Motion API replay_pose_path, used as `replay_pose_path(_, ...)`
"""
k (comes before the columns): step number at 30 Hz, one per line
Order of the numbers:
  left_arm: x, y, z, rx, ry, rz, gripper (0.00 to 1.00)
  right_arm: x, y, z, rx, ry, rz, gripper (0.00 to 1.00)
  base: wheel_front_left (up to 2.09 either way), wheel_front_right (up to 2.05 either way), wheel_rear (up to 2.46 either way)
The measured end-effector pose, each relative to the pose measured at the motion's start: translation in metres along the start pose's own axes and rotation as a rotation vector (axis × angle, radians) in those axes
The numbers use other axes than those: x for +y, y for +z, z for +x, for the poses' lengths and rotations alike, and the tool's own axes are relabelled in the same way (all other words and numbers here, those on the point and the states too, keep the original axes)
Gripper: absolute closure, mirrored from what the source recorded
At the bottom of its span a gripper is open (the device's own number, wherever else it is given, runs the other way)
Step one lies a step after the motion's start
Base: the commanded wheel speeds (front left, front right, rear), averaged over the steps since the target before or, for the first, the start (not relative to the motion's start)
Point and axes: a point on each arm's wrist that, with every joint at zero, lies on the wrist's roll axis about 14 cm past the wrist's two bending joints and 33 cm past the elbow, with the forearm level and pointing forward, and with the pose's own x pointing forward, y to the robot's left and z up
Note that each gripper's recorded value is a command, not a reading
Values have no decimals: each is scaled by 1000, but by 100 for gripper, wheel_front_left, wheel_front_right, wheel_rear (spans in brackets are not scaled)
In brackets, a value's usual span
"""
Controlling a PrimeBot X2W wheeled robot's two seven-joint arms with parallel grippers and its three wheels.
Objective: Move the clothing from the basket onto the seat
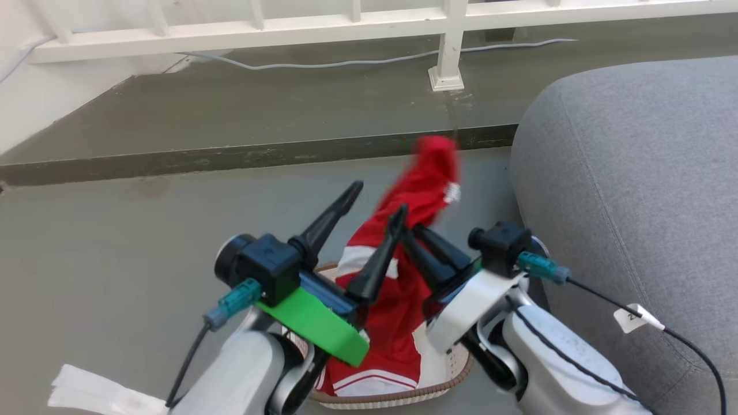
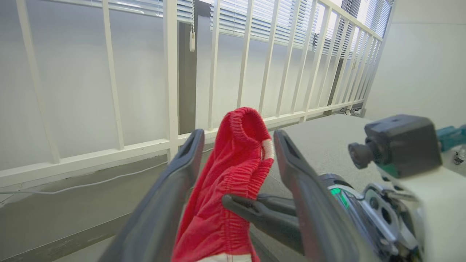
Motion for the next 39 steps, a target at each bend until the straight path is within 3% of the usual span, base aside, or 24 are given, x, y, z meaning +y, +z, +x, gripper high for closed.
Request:
replay_pose_path(20,-19,-66,-22,248,-89,-5,0,-81,11,-10,-26,-258,-33,100,0,0,0)
replay_pose_path(39,-37,-101,-5,333,-233,-20,0,-170,12,-81,-33,-603,-31,100,0,0,0)
